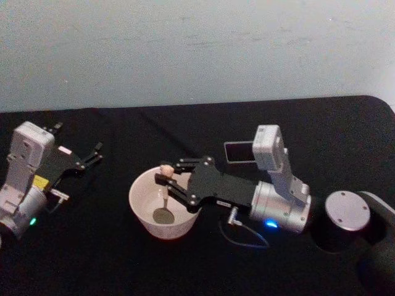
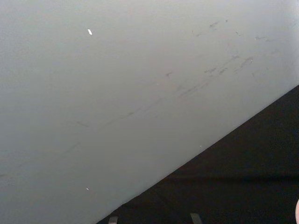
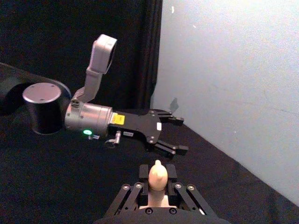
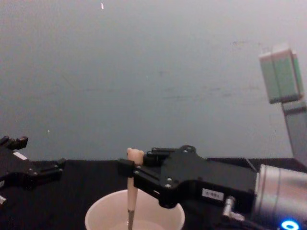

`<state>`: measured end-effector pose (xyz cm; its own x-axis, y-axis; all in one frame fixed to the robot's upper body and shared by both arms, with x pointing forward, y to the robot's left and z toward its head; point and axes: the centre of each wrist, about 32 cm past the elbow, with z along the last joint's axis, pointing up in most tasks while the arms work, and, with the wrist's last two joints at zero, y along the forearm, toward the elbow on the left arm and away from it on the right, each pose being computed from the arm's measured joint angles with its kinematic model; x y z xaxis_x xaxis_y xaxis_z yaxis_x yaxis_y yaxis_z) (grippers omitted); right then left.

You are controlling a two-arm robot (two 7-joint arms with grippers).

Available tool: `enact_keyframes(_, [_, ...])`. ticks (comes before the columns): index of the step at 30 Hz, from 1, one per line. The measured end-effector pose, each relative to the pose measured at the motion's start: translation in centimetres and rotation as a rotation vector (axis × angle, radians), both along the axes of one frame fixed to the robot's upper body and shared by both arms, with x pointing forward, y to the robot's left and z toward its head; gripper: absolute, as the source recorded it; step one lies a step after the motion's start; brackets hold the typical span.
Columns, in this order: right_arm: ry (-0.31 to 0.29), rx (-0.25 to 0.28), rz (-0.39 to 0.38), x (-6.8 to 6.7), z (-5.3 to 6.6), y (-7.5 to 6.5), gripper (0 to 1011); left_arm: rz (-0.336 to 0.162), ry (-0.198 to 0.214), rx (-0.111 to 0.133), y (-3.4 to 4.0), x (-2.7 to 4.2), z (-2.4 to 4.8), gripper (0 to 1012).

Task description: Pick up the stirring spoon with one hand, stir inside the cup, then place it back in its original position.

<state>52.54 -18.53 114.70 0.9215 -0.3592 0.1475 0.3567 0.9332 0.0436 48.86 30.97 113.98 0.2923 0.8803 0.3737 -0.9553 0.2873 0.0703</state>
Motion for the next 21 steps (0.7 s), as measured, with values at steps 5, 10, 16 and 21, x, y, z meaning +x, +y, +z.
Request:
enact_keyframes(5, [-0.003, 0.007, -0.014, 1.0, 0.0, 0.9, 213, 0.000, 0.000, 0.000, 0.00, 0.00, 0.00, 1001])
enact_keyframes(10, [-0.009, 0.011, -0.033, 1.9, 0.1, 1.3, 213, 0.000, 0.000, 0.000, 0.00, 0.00, 0.00, 1001])
enact_keyframes(16, [-0.008, 0.003, -0.074, 2.8, -0.1, 1.0, 213, 0.000, 0.000, 0.000, 0.00, 0.00, 0.00, 1001])
enact_keyframes(21, [-0.006, 0.003, -0.095, 3.0, -0.2, 0.5, 213, 0.000, 0.000, 0.000, 0.00, 0.00, 0.00, 1001])
